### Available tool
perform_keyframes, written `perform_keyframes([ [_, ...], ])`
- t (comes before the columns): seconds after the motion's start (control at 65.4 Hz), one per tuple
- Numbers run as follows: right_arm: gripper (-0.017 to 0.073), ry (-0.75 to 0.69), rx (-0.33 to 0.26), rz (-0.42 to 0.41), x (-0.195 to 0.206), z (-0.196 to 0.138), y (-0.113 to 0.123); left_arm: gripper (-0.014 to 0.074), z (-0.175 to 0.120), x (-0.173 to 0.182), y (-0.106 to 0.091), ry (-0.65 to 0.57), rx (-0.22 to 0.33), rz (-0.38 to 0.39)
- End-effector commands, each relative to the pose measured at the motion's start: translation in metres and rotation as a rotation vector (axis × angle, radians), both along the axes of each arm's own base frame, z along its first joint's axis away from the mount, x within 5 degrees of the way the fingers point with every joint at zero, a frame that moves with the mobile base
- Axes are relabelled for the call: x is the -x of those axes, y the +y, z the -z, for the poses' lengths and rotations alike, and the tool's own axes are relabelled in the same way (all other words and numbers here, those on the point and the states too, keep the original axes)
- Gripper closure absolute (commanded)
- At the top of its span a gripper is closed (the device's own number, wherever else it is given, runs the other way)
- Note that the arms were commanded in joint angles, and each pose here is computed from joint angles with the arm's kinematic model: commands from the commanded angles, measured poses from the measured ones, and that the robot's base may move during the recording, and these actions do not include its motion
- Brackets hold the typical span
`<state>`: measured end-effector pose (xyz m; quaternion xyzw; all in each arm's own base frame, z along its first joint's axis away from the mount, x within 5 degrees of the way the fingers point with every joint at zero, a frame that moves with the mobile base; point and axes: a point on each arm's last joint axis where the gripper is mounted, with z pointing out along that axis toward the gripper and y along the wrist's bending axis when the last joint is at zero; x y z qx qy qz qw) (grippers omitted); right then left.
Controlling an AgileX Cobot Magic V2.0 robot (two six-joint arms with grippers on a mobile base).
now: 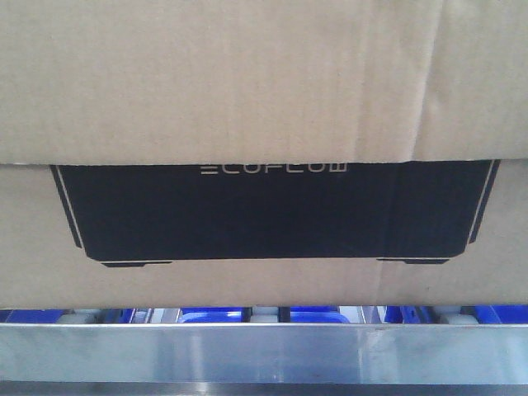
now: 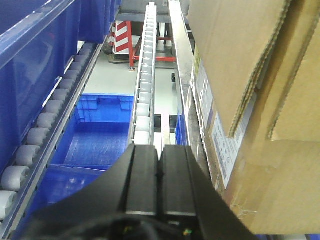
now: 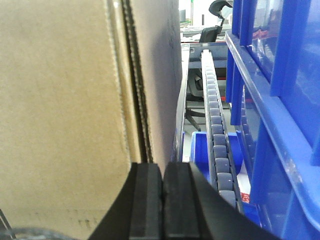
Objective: Grab box from left shelf to table start
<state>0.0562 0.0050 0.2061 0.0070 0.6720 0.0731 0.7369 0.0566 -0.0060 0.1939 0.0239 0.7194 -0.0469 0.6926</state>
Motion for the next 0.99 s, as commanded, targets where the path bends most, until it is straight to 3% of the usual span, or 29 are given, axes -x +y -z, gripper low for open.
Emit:
perform_keyframes([
  [0.0, 0.0511, -0.128, 0.012, 0.003, 0.004, -0.016, 0.0, 0.0693, -0.009, 0.001, 0.001, -0.098, 0.01, -0.006],
  [0.321, 0.0511, -0.128, 0.012, 0.003, 0.004, -0.016, 0.0, 0.0693, -0.011, 0.001, 0.001, -0.113, 0.017, -0.007],
  [0.474, 0.0511, -0.128, 0.012, 0.003, 0.004, -0.016, 0.0, 0.0693, -0.023, 0.003, 0.001, -0.165, 0.105, -0.008],
  [0.703, 0.0511, -0.128, 0.012, 0.003, 0.004, -0.016, 0.0, 0.0688, -0.072, 0.01, 0.0, -0.171, 0.109, 0.015],
  [0.979, 0.0511, -0.128, 0.012, 0.003, 0.004, -0.016, 0.0, 0.0688, -0.13, 0.001, -0.003, -0.074, 0.09, 0.038],
])
